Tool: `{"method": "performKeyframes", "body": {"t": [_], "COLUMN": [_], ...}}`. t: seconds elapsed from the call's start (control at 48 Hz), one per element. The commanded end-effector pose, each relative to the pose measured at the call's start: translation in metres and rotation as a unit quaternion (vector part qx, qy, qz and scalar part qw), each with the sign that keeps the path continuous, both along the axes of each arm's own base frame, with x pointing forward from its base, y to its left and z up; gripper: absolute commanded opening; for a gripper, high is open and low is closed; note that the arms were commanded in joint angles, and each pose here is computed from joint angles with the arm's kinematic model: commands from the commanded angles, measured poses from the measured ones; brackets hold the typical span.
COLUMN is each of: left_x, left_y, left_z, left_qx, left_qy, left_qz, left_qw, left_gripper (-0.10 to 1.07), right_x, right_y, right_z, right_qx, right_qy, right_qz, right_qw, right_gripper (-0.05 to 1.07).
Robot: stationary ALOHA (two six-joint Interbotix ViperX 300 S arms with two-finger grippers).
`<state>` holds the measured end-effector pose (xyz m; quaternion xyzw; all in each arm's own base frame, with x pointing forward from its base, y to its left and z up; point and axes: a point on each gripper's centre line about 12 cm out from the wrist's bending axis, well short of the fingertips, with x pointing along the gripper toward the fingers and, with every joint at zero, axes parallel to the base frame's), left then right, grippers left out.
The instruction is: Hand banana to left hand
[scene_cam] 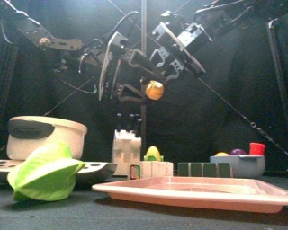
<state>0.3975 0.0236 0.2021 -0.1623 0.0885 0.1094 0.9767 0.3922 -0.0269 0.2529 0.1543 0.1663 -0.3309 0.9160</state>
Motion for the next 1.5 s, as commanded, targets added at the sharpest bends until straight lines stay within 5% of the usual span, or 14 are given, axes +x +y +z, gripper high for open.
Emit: {"method": "performKeyframes", "body": {"t": [0.0,0.708,1.104,1.479], "left_x": [0.007,0.006,0.002,-0.014], "left_y": [0.004,0.006,0.006,0.008], "left_z": [0.01,0.01,0.006,0.004], "left_qx": [-0.004,-0.016,-0.018,-0.023], "left_qy": [-0.018,-0.023,-0.016,-0.01], "left_qz": [0.008,0.023,0.024,0.03], "left_qw": [0.9998,0.9993,0.9994,0.9992], "left_gripper": [0.97,0.72,0.72,0.72], "right_x": [0.002,0.002,0.001,-0.003], "right_y": [0.001,0.001,0.002,0.003], "right_z": [0.017,0.008,0.008,0.01], "right_qx": [-0.001,-0.003,-0.005,-0.004], "right_qy": [-0.022,-0.01,-0.009,-0.011], "right_qz": [0.002,0.001,0.004,0.006], "right_qw": [0.9997,0.9999,0.9999,0.9999], "right_gripper": [0.52,0.55,0.93,0.96]}}
